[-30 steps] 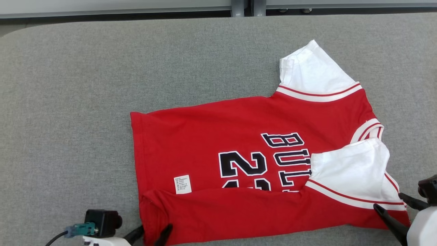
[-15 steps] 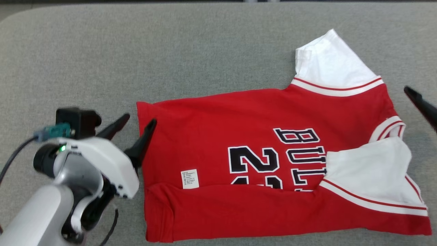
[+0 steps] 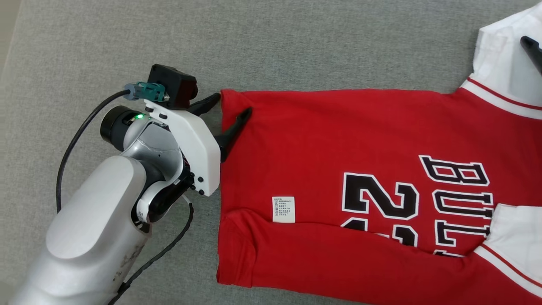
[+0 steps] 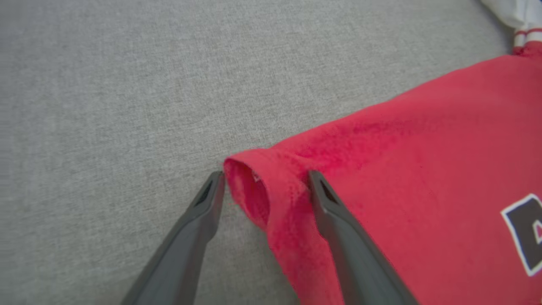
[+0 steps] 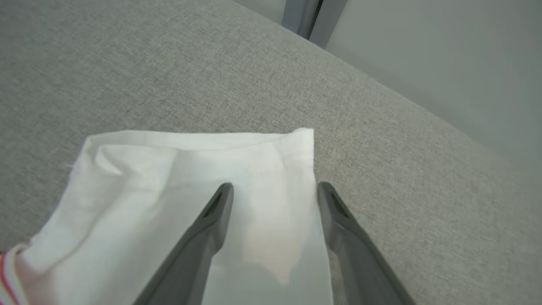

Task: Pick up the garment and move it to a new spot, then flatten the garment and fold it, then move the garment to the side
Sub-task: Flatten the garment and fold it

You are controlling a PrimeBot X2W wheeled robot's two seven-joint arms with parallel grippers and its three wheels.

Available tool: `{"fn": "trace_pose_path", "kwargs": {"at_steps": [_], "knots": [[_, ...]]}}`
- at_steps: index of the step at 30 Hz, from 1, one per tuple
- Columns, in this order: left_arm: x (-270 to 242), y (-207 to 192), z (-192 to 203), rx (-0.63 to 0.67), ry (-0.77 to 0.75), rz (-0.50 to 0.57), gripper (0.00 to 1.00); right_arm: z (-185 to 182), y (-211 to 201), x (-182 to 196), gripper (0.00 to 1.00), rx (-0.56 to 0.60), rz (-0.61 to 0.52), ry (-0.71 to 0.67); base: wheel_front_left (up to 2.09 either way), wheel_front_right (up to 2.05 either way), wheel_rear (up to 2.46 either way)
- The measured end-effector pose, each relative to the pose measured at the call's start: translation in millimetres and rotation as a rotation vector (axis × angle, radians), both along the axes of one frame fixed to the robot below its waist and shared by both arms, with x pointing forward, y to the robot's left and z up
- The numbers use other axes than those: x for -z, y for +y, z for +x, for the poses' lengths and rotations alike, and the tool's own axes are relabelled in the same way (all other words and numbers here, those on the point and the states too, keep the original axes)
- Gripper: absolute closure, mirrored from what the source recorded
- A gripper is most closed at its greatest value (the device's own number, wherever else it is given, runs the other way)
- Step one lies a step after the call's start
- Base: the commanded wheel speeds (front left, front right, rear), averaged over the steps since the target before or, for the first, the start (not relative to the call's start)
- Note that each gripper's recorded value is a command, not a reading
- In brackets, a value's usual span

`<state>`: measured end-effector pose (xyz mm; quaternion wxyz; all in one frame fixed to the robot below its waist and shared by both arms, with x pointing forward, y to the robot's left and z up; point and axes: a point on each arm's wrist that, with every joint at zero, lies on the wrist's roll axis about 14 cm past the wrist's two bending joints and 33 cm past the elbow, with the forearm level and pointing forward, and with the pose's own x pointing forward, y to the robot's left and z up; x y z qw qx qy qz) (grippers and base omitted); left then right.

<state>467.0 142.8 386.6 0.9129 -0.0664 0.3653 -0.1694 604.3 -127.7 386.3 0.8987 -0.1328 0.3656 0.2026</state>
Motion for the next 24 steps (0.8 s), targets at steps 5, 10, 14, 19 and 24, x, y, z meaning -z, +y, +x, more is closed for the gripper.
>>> {"fn": "trace_pose_path", "kwargs": {"at_steps": [5, 10, 14, 19, 24], "knots": [[5.0, 4.1, -5.2, 0.013, 0.023, 0.014, 0.00, 8.7, 6.3, 12.6, 0.00, -0.011, -0.014, 0.010, 0.00, 0.00, 0.00], [13.4, 3.8, -3.8, 0.020, 0.052, 0.011, 0.00, 11.9, 5.3, 18.3, 0.00, -0.023, -0.037, 0.023, 0.00, 0.00, 0.00], [18.0, 0.8, -0.3, 0.021, 0.072, -0.005, 0.22, 9.3, 21.9, 20.2, 0.80, -0.037, 0.044, 0.027, 0.00, 0.00, 0.00], [16.5, -6.1, 8.3, 0.025, 0.051, -0.035, 1.00, 11.9, 28.6, 12.3, 1.00, -0.054, 0.109, -0.029, 0.00, 0.00, 0.00], [4.6, -6.2, 15.8, 0.012, -0.009, -0.051, 1.00, 21.8, 15.9, -25.7, 1.00, -0.002, 0.221, -0.156, 0.00, 0.00, 0.00]]}}
